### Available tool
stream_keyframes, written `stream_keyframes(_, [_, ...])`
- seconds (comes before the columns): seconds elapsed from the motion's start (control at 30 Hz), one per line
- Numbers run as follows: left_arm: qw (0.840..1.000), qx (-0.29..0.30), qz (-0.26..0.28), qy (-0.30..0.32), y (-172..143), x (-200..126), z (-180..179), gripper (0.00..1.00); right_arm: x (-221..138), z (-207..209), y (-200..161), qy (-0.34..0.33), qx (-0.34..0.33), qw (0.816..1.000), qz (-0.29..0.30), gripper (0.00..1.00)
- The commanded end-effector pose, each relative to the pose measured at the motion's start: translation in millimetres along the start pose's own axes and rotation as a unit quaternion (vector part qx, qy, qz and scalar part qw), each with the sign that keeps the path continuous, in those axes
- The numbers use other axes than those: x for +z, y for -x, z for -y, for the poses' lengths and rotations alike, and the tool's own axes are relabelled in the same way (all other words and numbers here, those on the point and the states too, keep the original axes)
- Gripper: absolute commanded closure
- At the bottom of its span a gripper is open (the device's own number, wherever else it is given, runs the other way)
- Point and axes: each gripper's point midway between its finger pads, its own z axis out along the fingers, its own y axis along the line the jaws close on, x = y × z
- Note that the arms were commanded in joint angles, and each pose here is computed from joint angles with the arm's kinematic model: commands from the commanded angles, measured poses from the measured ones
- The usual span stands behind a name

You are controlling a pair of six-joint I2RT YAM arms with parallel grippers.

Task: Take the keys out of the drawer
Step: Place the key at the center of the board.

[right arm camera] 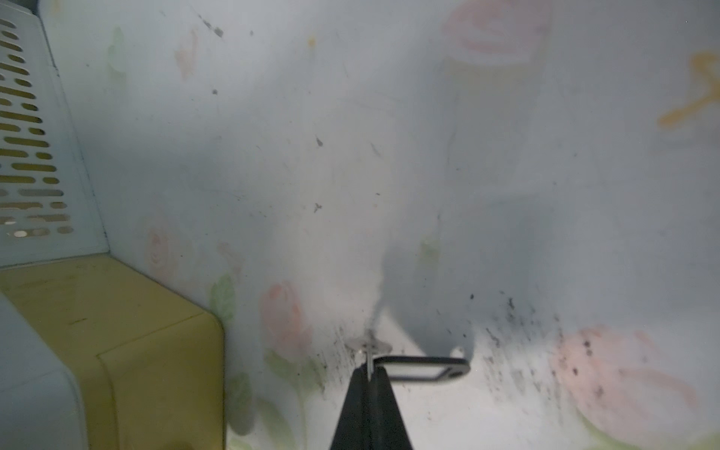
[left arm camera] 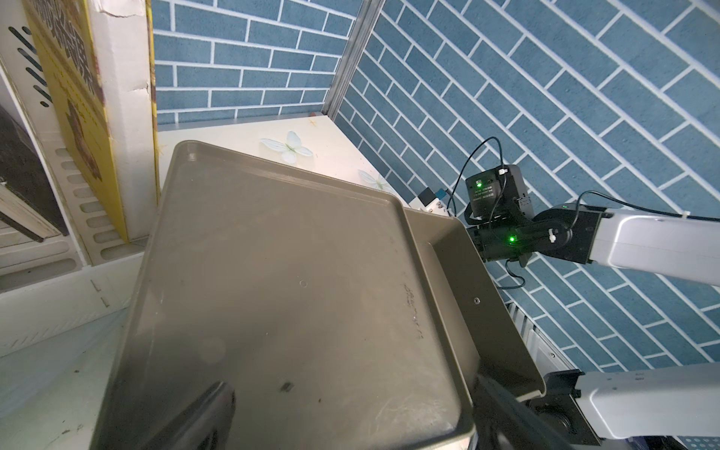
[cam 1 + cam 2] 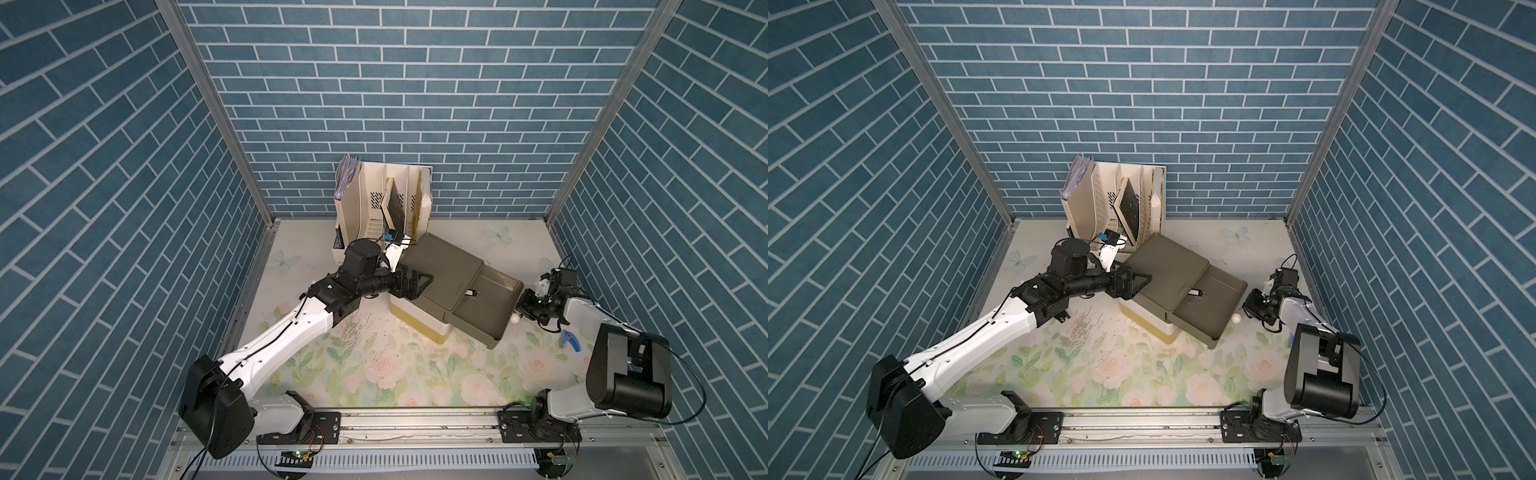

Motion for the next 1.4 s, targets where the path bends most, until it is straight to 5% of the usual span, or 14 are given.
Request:
stream_keyframes(0.0, [1.0, 0.001, 0.001, 0.005, -1, -7, -1, 0.0, 9, 7, 2, -0.008, 0.016, 1.0, -0.002, 1.0])
stream_keyframes(0.4, [1.0, 0.005, -0.001, 0.015, -4, -10, -4, 0.0, 20, 4, 23, -0.009, 0.018, 1.0, 0.005, 1.0])
stream_keyframes(0.6, [1.0, 0.004, 0.002, 0.011, 0, -6, -3, 0.0, 7, 2, 25, -0.016, 0.01, 1.0, 0.018, 0.74])
stream_keyframes(0.73, [1.0, 0.005, 0.003, 0.009, 1, -6, -2, 0.0, -8, -2, 29, -0.021, 0.002, 0.999, 0.029, 0.68])
stream_keyframes(0.97, [1.0, 0.014, 0.014, 0.01, 6, -11, 0, 0.0, -79, -32, 57, -0.019, -0.024, 0.992, 0.123, 0.65])
stream_keyframes(1.17, [0.999, 0.024, 0.033, 0.002, 17, -14, 6, 0.0, -171, -106, 75, 0.101, -0.103, 0.96, 0.238, 0.5])
stream_keyframes(1.37, [0.999, 0.03, 0.044, -0.009, 23, -18, 12, 0.0, -198, -186, 37, 0.22, -0.221, 0.933, 0.181, 0.48])
